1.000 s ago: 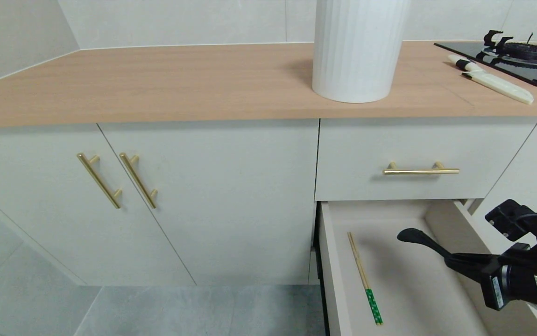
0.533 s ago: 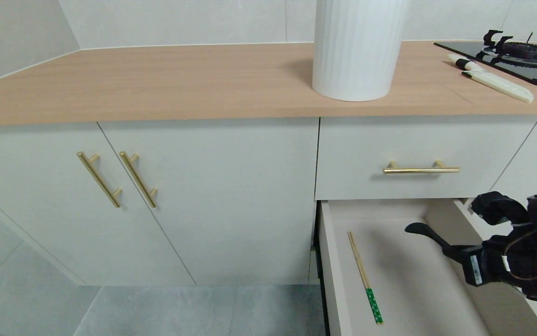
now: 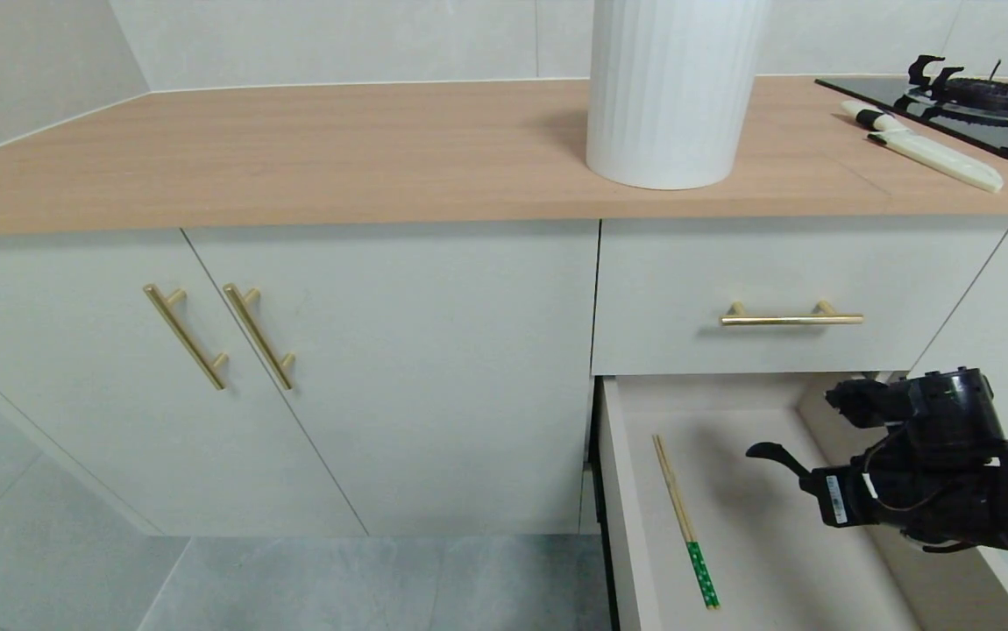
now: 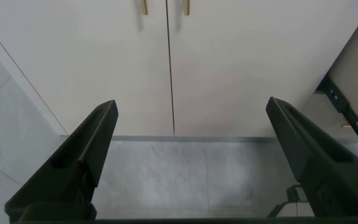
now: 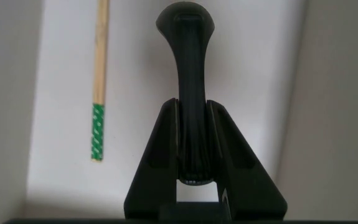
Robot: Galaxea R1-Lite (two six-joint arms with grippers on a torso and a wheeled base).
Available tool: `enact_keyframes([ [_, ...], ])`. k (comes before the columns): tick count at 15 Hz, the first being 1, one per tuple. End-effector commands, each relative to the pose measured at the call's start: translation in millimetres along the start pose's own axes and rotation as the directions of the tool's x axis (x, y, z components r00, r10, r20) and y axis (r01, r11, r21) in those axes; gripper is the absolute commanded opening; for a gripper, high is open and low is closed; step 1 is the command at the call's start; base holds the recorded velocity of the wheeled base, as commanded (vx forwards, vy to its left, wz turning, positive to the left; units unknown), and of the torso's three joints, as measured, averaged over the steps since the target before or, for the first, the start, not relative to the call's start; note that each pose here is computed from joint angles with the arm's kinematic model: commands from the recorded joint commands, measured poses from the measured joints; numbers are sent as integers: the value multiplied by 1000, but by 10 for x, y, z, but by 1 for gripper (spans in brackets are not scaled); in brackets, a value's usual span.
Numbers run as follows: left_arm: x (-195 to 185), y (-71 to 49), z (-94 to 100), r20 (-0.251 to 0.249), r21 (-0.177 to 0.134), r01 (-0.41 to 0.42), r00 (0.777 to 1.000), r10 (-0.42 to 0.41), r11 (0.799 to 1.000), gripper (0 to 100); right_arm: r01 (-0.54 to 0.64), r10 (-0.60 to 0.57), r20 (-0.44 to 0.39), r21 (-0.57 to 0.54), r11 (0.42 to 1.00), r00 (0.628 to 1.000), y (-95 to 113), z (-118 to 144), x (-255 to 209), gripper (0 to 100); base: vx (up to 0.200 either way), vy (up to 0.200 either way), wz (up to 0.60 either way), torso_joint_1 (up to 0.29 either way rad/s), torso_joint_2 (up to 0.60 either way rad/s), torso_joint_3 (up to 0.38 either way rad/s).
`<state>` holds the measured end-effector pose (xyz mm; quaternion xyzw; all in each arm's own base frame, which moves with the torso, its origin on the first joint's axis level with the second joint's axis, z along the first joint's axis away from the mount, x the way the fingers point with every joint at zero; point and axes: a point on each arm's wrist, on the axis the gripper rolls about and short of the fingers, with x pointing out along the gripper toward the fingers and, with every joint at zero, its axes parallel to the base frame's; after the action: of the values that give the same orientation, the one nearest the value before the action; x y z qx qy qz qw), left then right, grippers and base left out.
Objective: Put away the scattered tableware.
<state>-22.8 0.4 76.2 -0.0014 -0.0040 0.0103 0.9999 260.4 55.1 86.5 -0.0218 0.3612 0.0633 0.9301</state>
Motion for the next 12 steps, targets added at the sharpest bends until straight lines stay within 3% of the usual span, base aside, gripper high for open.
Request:
enact_keyframes([
  [1, 0, 0, 0, 0, 0, -1, 1000, 1, 1000, 100, 5, -6, -65, -3, 1000, 998, 5, -107, 194, 0, 0, 0, 0, 0, 0, 0],
  [12, 0, 0, 0, 0, 0, -1, 1000, 1, 1000, 100, 33, -33, -89, -3, 999, 995, -3, -407, 711, 0, 0, 0, 0, 0, 0, 0],
])
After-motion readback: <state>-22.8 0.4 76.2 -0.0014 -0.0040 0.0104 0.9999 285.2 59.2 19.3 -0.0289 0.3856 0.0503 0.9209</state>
